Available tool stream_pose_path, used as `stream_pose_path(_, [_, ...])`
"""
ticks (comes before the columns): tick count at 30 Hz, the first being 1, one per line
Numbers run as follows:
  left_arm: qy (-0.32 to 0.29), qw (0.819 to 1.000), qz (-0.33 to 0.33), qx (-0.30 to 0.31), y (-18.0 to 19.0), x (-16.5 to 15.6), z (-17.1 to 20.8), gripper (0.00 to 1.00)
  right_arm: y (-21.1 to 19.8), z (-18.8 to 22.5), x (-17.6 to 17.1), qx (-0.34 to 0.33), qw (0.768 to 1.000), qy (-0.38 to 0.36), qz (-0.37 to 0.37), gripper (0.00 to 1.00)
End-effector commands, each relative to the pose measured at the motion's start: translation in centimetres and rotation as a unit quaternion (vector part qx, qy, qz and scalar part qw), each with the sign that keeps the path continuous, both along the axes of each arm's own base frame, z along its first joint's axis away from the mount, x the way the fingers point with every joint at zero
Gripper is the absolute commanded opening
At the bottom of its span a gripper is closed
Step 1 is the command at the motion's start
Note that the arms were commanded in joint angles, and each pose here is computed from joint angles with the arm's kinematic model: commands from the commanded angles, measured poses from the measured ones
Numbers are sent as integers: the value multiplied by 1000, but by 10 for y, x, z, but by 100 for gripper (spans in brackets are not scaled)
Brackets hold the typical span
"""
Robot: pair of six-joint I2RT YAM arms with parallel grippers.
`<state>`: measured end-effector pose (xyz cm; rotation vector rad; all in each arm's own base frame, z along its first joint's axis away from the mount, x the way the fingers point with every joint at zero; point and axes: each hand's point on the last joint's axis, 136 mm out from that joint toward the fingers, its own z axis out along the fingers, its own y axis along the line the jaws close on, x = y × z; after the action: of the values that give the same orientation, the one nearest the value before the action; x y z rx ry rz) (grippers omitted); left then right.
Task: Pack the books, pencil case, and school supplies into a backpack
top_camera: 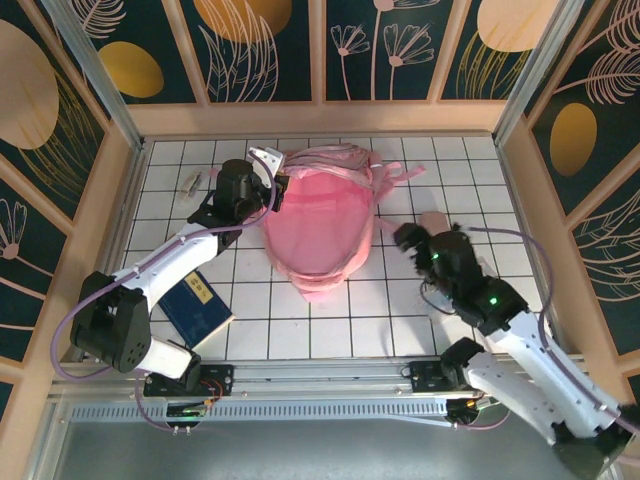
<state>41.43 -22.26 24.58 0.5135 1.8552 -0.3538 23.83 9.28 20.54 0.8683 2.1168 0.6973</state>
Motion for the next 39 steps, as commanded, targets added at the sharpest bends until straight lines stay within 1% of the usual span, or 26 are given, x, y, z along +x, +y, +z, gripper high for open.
stream_pose_path(1, [-95,992,-19,-87,-7,-3,86,0,-34,-43,9,-76,994,71,25,99])
stream_pose_path(3, [-96,992,-26,-83,-9,-4,87,0,-40,-44,34,-83,993,55,64,99])
stream_pose_path(5, [-94,991,-26,-87,-9,-4,87,0,-51,-49,52,-97,991,44,82,99])
stream_pose_path(8, [-88,990,-33,-101,-13,-4,88,0,-76,-76,70,-111,985,93,94,99])
stream_pose_path(10, [-84,990,-46,-103,-17,-6,86,0,-91,-97,80,-148,975,131,101,99])
stream_pose_path(12, [-84,990,-53,-101,-19,-7,86,0,-100,-114,85,-220,950,181,125,99])
stream_pose_path(14, [-83,991,-56,-94,-20,-8,84,0,-100,-127,84,-285,915,233,162,99])
stream_pose_path(15, [-83,991,-57,-89,-19,-8,83,0,-98,-130,87,-310,904,237,175,99])
stream_pose_path(16, [-85,991,-57,-85,-19,-9,83,0,-95,-131,89,-314,901,237,181,99])
stream_pose_path(19, [-87,991,-60,-76,-19,-9,81,0,-84,-131,97,-279,915,221,192,99])
stream_pose_path(20, [-88,992,-62,-71,-19,-9,80,0,-72,-127,99,-268,919,206,204,99])
stream_pose_path(21, [-88,992,-60,-65,-18,-8,79,0,-53,-120,100,-269,916,186,230,99])
stream_pose_path(23, [-91,994,-44,-48,-13,-4,79,0,-8,-113,93,-282,898,176,289,99])
stream_pose_path(24, [-93,994,-30,-38,-8,-1,78,0,24,-110,85,-272,887,166,333,99])
stream_pose_path(26, [-96,995,-14,-27,-1,4,77,0,78,-100,65,-250,873,143,393,99])
stream_pose_path(28, [-90,995,-10,-29,4,10,76,0,121,-90,42,-242,862,129,427,99])
stream_pose_path(30, [-83,996,-14,-37,4,15,76,0,162,-82,13,-218,854,120,457,99])
stream_pose_path(31, [-82,996,-15,-40,5,17,76,0,186,-79,-5,-196,850,118,475,99])
stream_pose_path(33, [-77,996,-14,-45,6,23,74,0,234,-75,-42,-135,834,118,522,97])
stream_pose_path(35, [-72,996,-9,-50,11,28,73,0,290,-66,-80,-46,809,107,576,90])
stream_pose_path(36, [-71,996,-8,-50,13,30,72,0,311,-65,-93,-14,795,107,597,85])
stream_pose_path(37, [-71,996,-6,-50,15,33,71,0,331,-65,-106,6,784,107,611,82])
stream_pose_path(39, [-68,996,-1,-49,19,37,69,0,359,-69,-122,25,769,102,631,79])
